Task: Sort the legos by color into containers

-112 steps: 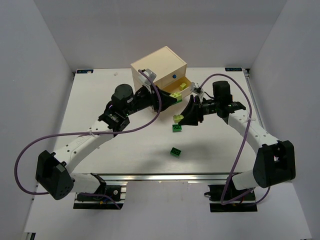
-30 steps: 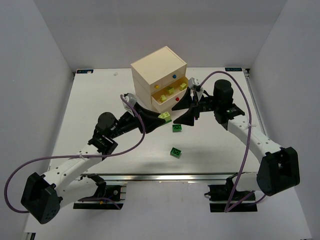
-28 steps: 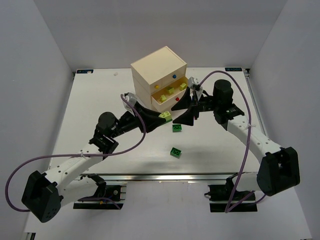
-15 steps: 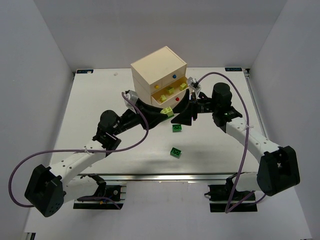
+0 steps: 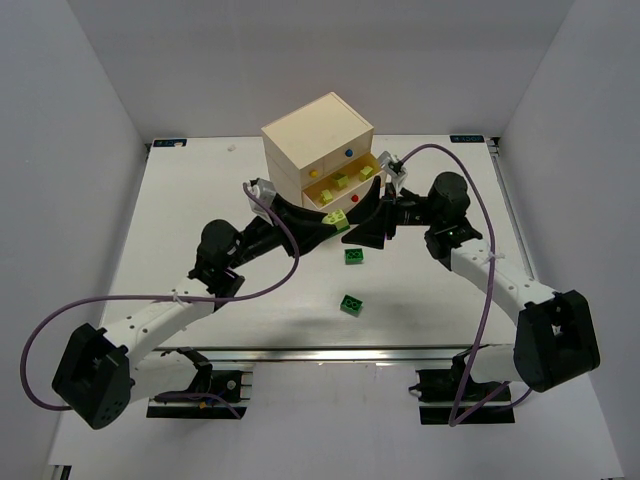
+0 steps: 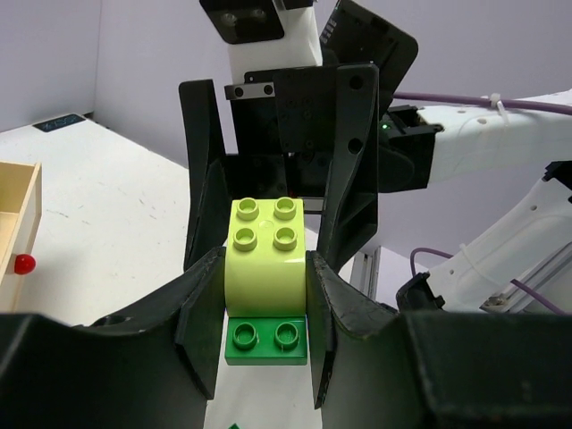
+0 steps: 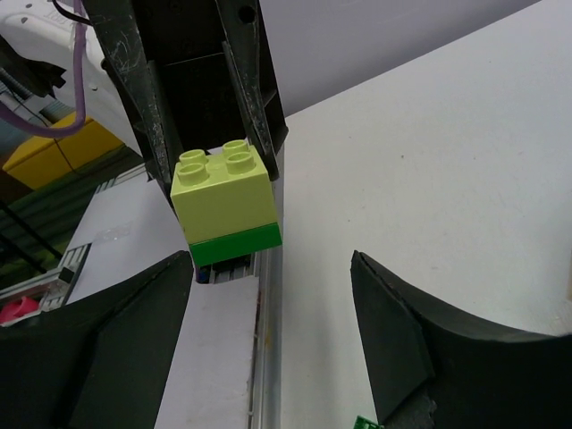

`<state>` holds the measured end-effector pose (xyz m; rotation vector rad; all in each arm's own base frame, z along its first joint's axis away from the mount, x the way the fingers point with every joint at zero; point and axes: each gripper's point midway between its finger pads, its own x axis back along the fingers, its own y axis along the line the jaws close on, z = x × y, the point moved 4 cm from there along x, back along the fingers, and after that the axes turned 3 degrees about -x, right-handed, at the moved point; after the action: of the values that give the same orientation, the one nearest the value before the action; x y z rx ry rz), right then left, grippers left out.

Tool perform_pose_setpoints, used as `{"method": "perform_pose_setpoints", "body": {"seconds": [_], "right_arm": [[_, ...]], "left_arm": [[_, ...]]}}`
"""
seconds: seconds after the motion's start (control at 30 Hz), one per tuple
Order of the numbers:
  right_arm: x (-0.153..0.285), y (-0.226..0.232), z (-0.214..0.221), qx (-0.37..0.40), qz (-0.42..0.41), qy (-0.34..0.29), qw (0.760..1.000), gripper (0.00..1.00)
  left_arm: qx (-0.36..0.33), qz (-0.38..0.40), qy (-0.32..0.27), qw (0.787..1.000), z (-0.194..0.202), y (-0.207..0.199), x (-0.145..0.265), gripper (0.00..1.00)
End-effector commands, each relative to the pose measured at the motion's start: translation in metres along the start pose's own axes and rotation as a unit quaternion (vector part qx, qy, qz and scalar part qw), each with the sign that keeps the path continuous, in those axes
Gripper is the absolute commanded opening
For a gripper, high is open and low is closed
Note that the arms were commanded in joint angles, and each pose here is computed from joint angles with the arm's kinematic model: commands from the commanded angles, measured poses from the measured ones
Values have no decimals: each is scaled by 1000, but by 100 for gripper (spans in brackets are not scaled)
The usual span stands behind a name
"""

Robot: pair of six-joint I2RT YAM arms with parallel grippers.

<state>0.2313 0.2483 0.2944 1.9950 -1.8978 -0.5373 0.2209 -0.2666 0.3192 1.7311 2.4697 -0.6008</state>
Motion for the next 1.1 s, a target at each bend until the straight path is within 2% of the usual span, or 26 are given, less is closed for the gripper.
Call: {"method": "perform_pose_setpoints", "body": {"seconds": [0.0,0.37,1.07], "right_arm": [[-1,7,-8,35,-19,-15,999,77],[1,21,-17,63,-48,-36,996,76],[1,18,-19,59,-48,-42,996,50]], "left_arm": [[-9,11,-35,999,-20,-5,-5,0],[13,26,-44,999,-14,-7,-8,0],[12,26,-41,999,-13,-7,-10,0]]}}
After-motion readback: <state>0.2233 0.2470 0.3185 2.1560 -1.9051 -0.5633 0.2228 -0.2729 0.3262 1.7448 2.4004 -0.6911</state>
